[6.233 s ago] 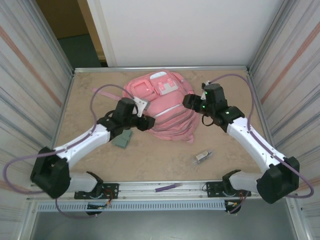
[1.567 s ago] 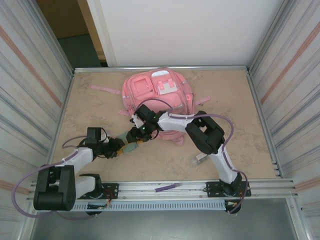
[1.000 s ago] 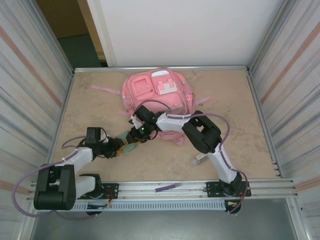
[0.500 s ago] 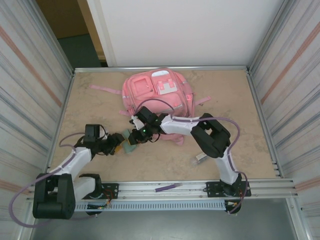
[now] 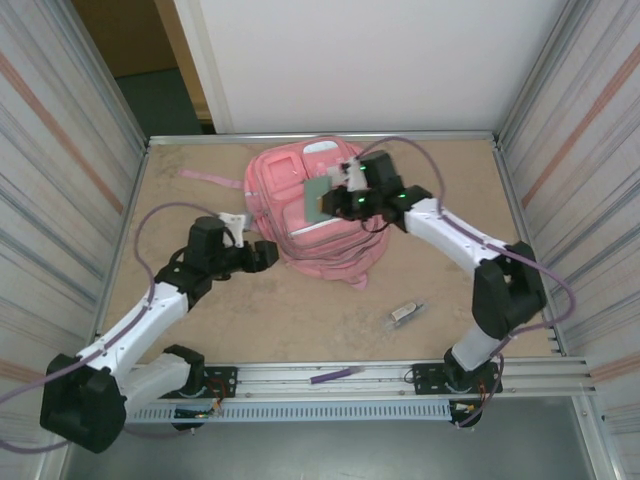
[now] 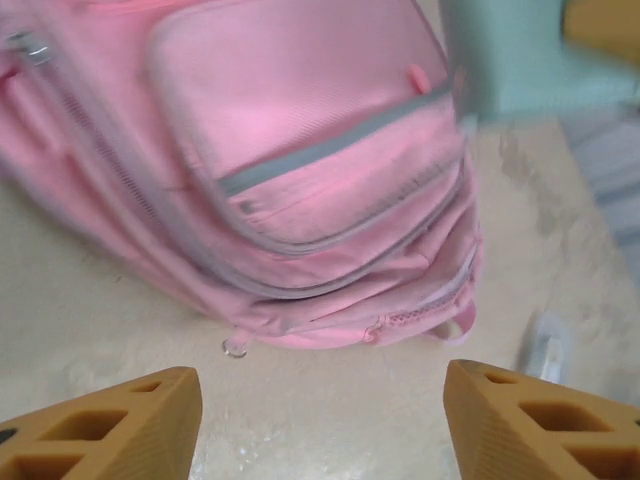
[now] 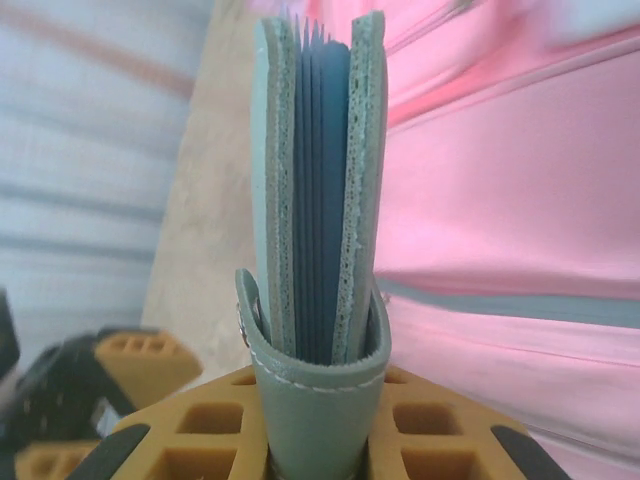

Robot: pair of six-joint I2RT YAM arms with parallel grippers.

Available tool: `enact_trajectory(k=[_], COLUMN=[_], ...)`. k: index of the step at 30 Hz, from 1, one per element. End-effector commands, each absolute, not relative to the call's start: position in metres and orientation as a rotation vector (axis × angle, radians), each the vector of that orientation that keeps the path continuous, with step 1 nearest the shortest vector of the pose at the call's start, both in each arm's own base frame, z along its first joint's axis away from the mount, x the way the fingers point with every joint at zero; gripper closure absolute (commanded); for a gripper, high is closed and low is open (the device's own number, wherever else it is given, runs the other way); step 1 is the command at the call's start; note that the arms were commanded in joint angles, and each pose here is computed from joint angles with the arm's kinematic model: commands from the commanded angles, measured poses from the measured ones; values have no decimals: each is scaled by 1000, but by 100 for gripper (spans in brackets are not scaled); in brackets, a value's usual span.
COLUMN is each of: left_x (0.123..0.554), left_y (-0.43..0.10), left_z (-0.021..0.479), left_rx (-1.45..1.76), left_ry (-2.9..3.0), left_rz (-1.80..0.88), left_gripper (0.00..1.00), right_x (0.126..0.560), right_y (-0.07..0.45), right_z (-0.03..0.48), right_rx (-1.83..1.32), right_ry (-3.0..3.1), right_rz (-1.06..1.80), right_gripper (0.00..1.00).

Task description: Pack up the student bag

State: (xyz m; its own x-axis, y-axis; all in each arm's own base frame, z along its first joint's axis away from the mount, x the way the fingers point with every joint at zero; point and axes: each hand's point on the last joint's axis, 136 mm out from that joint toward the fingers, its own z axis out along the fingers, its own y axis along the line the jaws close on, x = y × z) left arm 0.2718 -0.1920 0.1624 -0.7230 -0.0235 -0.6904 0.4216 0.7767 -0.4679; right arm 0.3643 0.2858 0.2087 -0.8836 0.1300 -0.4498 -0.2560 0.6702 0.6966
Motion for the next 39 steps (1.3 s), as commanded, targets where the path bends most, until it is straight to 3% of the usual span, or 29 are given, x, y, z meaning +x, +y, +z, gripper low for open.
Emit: enact_trajectory(k=[1,7,15,22,25,29,31,39], left_x=[284,304,344,367,362,359,356,358], left_y=[-212,-250,-281,-302,-315,-322,-326,-337], left_z=[164,135,86,71,80,114,138,234], left_rx=[676,1114,1334,1262,1274,1249,1251,1123], left_ry=[2161,2115,2140,2181,2151,2089,2030,1904], left_rz=[-515,-87,110,92,10,-62,-93,-245], left_gripper=[35,34,38,72,84,88,100,100], right_x=[363,366,354,344,343,341,340,330], right_y=[245,199,163,148,146,143,143,138], right_z=[222,228,219,214,213,213,210,196], right_rx=[26,142,232,256,248,260,269,314], right_ry=[2395,2322,2292,2283,2282,2284,2275,2310], right_rz=[1062,1052,1006,980,977,969,976,941], right_gripper=[84,84,83,83,83,82,82,76])
